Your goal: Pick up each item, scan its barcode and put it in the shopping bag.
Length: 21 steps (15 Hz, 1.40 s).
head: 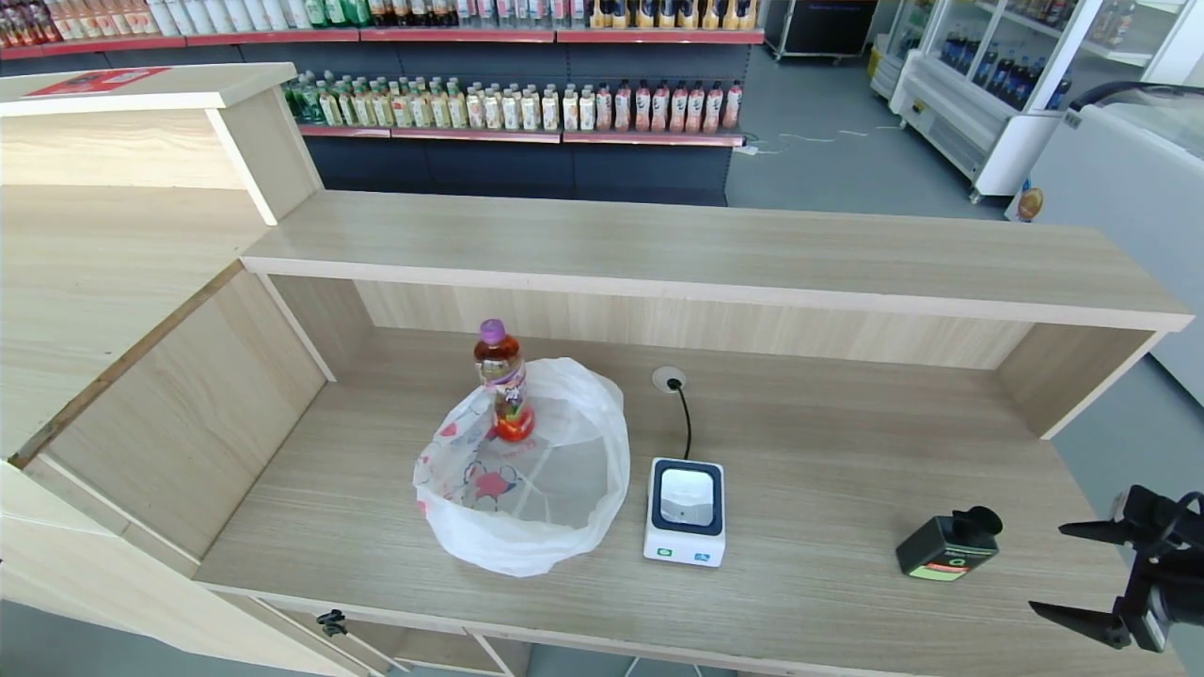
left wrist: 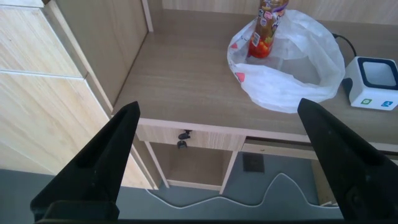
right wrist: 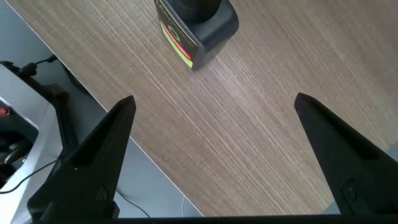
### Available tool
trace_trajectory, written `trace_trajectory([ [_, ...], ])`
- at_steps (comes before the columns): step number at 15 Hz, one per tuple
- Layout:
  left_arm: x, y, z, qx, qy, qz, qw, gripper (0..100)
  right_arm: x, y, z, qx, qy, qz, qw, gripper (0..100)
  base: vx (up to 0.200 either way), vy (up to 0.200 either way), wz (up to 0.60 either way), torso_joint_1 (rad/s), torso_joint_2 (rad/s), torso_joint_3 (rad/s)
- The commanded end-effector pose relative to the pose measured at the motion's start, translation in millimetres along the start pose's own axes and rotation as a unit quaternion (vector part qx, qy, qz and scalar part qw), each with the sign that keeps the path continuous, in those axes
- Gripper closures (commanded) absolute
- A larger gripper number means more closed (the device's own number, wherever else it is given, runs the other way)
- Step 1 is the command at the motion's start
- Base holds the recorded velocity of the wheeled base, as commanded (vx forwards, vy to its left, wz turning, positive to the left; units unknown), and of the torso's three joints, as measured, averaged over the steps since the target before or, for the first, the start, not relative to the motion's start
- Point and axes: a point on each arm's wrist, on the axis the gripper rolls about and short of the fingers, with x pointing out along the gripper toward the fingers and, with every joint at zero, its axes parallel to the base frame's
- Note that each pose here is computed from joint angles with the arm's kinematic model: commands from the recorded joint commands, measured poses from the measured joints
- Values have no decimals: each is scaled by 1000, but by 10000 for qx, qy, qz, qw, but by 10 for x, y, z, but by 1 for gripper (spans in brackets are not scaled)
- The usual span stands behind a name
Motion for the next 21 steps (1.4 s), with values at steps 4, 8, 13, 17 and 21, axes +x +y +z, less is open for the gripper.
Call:
trace_trajectory([
  [4,0,0,0,0,-2,0,10000,0,245,-25,-93,2,-271,289,9992,0,0,0,0,0,0,0],
  [8,0,0,0,0,-2,0,10000,0,362,-52,-98,-81,-329,383,9987,0,0,0,0,0,0,0],
  [13,0,0,0,0,-2,0,10000,0,495,-108,-119,-173,-489,437,9977,0,0,0,0,0,0,0],
  [17,0,0,-1,0,6,0,10000,0,602,-110,-137,-166,-551,573,9967,0,0,0,0,0,0,0],
  [21,0,0,0,0,-2,0,10000,0,708,-105,-114,-245,-610,690,9954,100,0,0,0,0,0,0],
])
